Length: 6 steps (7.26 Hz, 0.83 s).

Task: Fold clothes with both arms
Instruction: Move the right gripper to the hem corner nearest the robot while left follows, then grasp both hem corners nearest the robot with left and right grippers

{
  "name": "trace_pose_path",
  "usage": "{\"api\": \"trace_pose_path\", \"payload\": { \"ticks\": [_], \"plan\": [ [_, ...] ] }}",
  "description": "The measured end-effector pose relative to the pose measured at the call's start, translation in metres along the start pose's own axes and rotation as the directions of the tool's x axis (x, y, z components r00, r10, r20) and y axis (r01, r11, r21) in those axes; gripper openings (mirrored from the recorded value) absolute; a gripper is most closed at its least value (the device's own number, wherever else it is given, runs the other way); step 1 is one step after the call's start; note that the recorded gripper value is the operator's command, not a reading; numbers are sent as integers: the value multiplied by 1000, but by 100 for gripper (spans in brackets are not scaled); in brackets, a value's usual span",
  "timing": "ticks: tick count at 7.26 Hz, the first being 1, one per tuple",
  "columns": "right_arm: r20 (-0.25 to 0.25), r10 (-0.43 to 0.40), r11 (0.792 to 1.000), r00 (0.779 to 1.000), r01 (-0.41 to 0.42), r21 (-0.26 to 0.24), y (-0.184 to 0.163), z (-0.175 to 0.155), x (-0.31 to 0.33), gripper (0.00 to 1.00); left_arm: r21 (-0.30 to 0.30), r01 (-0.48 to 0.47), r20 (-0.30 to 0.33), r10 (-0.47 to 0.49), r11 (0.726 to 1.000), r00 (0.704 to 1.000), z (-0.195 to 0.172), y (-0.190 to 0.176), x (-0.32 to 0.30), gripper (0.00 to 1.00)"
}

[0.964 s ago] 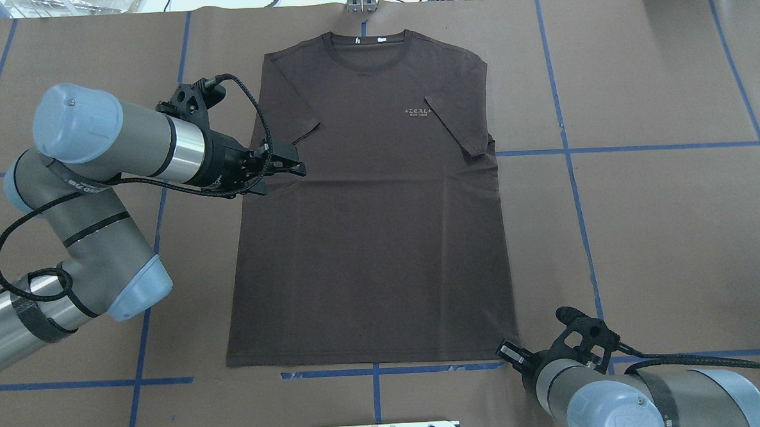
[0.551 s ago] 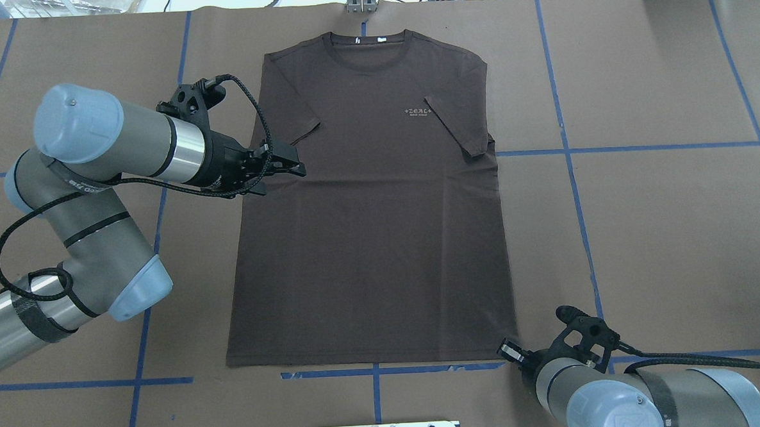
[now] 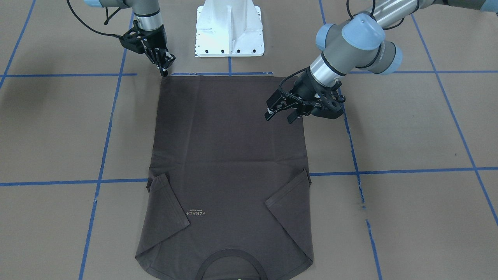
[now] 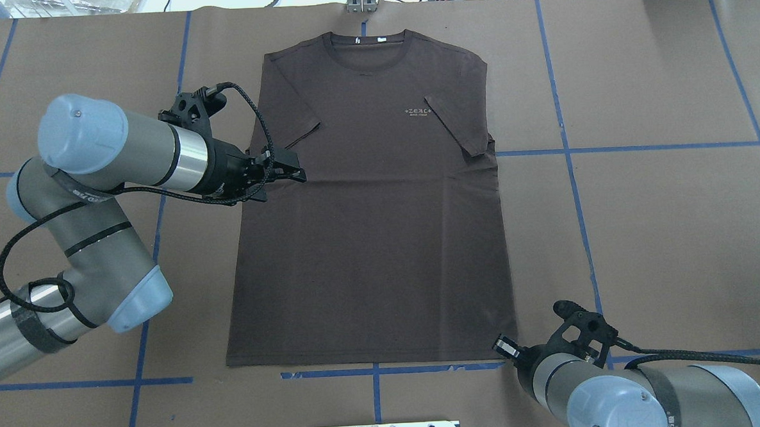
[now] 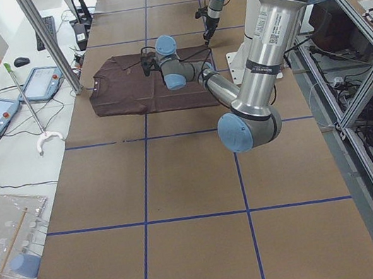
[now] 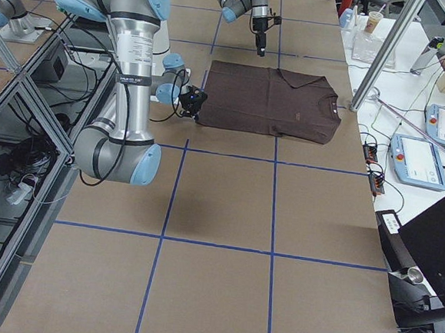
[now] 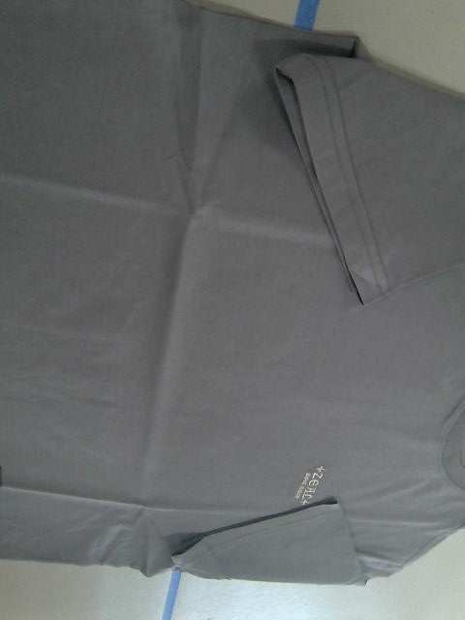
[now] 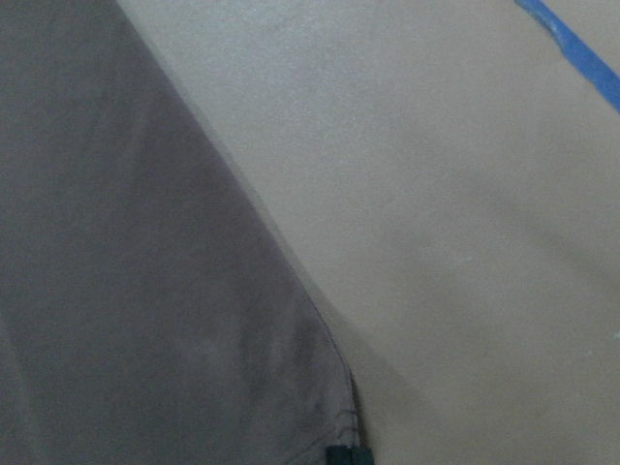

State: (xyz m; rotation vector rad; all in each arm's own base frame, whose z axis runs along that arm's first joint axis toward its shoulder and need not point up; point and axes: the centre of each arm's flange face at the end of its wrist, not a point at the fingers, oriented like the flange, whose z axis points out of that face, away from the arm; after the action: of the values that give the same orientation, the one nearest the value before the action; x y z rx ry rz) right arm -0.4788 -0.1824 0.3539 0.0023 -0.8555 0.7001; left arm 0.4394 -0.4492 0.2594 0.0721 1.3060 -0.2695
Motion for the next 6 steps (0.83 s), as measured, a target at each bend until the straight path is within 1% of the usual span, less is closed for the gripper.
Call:
{"api": "trace_pose_path", "payload": {
  "ticks": [1,2,3,4,5,6],
  "plan": [
    [9,6,1000,1000,-6,-2,-4,-5,-3,0,34,23,64,-26,999,998,10,40,-11,86],
    [12,10,1000,1000,-10,-1,-7,-7,-5,0,55,57,132,-64,997,989,12,85,-26,84],
    [14,13,1000,1000,-13,0,-9,-8,-6,0,68,114,184,-125,991,975,15,130,-42,83],
    [15,14,1000,1000,-14,0,-11,-9,-6,0,91,147,235,-164,985,958,22,163,-55,82],
    [16,14,1000,1000,-14,0,-11,-9,-6,0,113,163,281,-189,980,941,27,181,-68,82],
    [16,14,1000,1000,-14,0,-11,-9,-7,0,129,179,311,-211,975,927,31,188,-81,80]
  ]
}}
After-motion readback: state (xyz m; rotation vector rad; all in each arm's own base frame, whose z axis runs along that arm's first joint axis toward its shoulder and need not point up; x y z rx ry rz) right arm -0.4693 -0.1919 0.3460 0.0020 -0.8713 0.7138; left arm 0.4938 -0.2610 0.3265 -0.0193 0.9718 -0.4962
